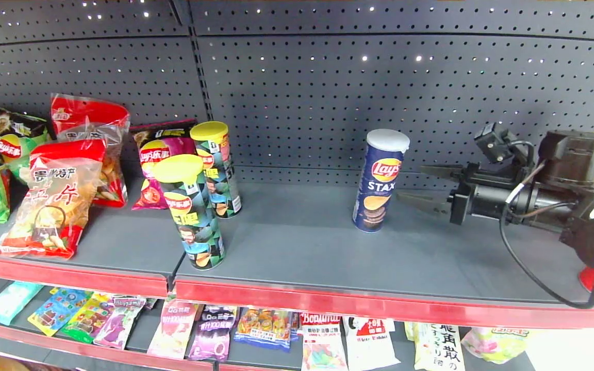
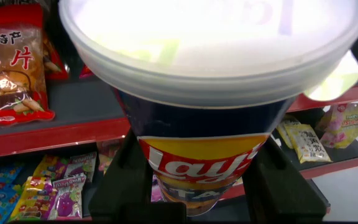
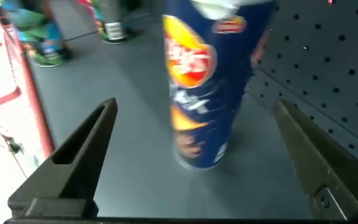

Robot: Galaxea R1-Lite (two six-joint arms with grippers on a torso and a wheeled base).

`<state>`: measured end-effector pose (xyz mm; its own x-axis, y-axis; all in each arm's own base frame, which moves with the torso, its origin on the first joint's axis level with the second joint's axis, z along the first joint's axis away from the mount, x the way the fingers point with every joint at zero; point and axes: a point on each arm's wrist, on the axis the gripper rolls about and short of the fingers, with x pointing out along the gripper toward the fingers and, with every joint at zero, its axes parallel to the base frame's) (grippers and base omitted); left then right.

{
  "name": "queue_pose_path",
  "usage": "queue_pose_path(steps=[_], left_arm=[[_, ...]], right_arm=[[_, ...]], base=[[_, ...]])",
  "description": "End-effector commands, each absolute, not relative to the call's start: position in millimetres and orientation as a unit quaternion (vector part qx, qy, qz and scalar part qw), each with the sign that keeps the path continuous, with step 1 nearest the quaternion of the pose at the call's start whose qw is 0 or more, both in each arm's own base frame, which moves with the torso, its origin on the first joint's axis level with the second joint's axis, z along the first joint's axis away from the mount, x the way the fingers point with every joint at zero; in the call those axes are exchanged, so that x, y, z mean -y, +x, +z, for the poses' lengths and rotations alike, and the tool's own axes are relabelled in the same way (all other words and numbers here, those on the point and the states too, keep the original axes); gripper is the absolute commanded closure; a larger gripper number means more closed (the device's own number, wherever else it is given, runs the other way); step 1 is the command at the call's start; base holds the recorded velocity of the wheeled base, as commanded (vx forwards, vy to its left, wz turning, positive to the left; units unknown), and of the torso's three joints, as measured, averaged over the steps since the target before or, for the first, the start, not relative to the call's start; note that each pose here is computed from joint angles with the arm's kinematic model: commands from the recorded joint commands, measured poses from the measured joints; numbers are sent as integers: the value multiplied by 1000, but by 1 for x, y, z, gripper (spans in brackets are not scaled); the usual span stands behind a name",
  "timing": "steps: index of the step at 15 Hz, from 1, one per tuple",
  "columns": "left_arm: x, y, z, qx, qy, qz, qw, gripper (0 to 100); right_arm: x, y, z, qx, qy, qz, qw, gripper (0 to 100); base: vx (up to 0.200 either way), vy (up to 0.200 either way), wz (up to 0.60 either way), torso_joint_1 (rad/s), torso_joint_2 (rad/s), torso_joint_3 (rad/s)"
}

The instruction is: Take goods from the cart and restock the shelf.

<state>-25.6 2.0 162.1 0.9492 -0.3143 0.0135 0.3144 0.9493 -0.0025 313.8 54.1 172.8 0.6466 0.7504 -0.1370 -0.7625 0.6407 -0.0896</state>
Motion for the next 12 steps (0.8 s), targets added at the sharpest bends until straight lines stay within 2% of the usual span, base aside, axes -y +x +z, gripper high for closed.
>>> queue_pose_path(steps=[1, 12], left_arm=[[-2, -25, 162, 4, -2, -159, 987, 100], [-2, -24, 164, 3, -2, -160, 987, 100]], right_arm=[[-56, 332, 160, -58, -65, 419, 904, 0], [-75, 361, 160, -39, -57, 465, 882, 0]], base=[[0, 0, 0, 0, 0, 0], [0, 0, 0, 0, 0, 0]])
